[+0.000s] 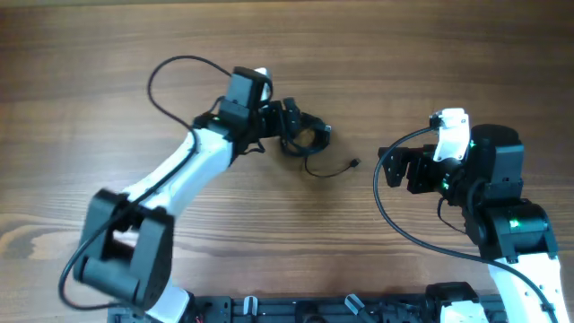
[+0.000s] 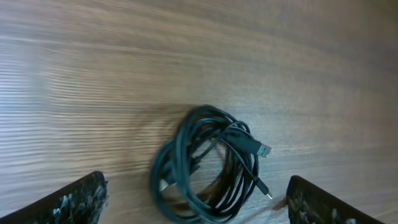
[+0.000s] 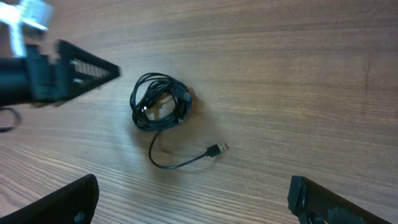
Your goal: Untangle cables
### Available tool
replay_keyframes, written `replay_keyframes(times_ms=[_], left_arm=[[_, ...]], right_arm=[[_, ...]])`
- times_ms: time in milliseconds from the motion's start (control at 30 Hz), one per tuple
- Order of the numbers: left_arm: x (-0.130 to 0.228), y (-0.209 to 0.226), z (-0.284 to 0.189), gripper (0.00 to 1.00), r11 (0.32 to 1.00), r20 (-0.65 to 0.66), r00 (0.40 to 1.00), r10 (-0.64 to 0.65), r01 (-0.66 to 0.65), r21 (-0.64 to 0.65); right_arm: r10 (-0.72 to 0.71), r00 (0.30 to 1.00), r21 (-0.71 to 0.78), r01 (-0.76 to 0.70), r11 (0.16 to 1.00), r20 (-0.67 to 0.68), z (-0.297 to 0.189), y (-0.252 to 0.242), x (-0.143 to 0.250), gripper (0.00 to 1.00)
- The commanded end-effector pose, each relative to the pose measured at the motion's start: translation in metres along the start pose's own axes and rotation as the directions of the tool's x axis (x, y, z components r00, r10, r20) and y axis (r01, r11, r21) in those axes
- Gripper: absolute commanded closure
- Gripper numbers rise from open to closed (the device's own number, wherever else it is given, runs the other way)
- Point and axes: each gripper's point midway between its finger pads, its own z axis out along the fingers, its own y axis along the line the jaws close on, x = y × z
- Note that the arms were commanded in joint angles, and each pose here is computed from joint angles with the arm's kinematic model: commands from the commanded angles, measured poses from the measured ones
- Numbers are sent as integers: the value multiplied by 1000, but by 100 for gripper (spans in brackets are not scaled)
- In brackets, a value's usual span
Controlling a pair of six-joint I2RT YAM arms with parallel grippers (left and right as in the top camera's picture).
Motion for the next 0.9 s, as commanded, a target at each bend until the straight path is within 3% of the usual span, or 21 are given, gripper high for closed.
replay_keyframes(times_ms=[0, 133, 200, 400, 600, 700, 867], left_arm=[[12, 1, 26, 11, 999, -24, 999, 24, -25, -34], [27, 12, 43, 23, 996, -63, 998, 21, -26, -81], [32, 17, 49, 42, 995, -79, 997, 18, -25, -92], [37, 13, 54, 63, 996, -88, 996, 28, -35, -87], [50, 5, 60, 67, 995, -117, 992, 54, -64, -80], [53, 5, 59, 96, 995, -128, 990, 53, -63, -79], [53, -21, 34, 96, 998, -157, 986, 57, -53, 28]], right_arm=[[17, 1000, -21, -16, 1000, 12, -3, 6, -6, 0], [19, 1000, -20, -19, 1000, 4, -3, 5, -4, 0], [20, 1000, -20, -20, 1000, 4, -3, 5, -4, 0], [45, 999, -20, -45, 999, 3, -3, 5, -4, 0], [45, 999, -20, -45, 999, 3, -3, 5, -4, 0], [45, 999, -20, -45, 999, 3, -3, 5, -4, 0], [42, 999, -19, -42, 999, 3, -3, 5, -4, 0]])
